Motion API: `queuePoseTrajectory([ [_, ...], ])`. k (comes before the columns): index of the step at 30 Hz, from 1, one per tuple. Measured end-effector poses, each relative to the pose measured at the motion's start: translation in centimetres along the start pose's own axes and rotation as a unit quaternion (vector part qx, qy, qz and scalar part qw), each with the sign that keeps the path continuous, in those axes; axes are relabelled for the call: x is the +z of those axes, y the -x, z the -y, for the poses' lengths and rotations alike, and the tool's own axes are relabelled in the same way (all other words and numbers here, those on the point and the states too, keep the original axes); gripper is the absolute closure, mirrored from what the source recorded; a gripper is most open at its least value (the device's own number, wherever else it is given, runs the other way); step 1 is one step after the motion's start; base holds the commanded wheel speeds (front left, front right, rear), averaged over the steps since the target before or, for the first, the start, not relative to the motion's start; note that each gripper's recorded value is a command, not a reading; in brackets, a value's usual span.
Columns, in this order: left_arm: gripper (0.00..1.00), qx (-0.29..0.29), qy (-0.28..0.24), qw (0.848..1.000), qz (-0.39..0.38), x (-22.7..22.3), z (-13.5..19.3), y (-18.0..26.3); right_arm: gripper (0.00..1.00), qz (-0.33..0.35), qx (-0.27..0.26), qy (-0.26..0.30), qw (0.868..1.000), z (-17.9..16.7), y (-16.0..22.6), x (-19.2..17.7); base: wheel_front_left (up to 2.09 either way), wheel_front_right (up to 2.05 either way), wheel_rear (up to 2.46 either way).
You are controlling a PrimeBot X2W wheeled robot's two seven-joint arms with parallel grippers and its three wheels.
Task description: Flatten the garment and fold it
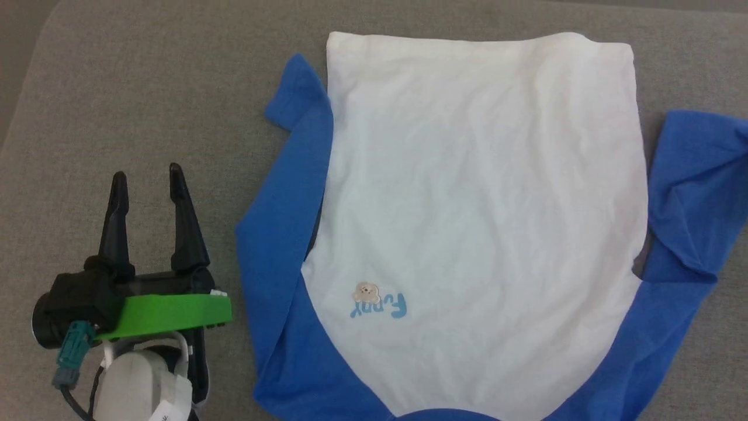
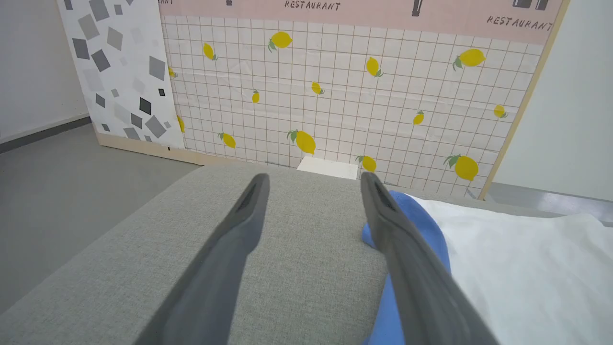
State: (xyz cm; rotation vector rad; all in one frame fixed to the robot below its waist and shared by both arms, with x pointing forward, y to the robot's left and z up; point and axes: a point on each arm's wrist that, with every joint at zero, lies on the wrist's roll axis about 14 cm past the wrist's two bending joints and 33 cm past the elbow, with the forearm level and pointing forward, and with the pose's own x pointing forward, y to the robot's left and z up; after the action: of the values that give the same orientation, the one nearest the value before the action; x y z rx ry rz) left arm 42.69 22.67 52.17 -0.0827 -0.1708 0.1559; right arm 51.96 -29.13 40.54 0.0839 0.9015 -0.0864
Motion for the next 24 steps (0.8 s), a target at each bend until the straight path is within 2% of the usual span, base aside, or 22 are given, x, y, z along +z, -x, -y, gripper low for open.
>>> queuePoseTrajectory([
  [4, 0.00, 0.000, 0.003, 1.000, 0.013, 1.1, -0.1, 0.3, 1.00, 0.020, -0.048, -0.034, 0.998, 4.6, 2.6, 0.1, 0.00, 0.00, 0.00],
  [9, 0.00, 0.000, 0.008, 1.000, 0.028, 2.5, -0.3, 1.0, 1.00, 0.032, -0.101, -0.071, 0.992, 9.5, 6.0, -1.7, 0.00, 0.00, 0.00],
  [14, 0.00, 0.001, 0.011, 0.999, 0.037, 3.4, -0.4, 1.8, 1.00, 0.054, -0.156, -0.070, 0.984, 13.1, 9.7, -2.2, 0.00, 0.00, 0.00],
  [18, 0.00, 0.000, 0.015, 0.999, 0.042, 4.0, -0.4, 2.4, 1.00, 0.080, -0.162, -0.052, 0.982, 12.7, 11.8, -1.4, 0.00, 0.00, 0.00],
  [24, 0.00, -0.007, 0.021, 0.998, 0.052, 4.9, 0.0, 3.1, 1.00, 0.137, -0.103, 0.026, 0.985, 7.5, 14.2, 0.7, 0.00, 0.00, 0.00],
])
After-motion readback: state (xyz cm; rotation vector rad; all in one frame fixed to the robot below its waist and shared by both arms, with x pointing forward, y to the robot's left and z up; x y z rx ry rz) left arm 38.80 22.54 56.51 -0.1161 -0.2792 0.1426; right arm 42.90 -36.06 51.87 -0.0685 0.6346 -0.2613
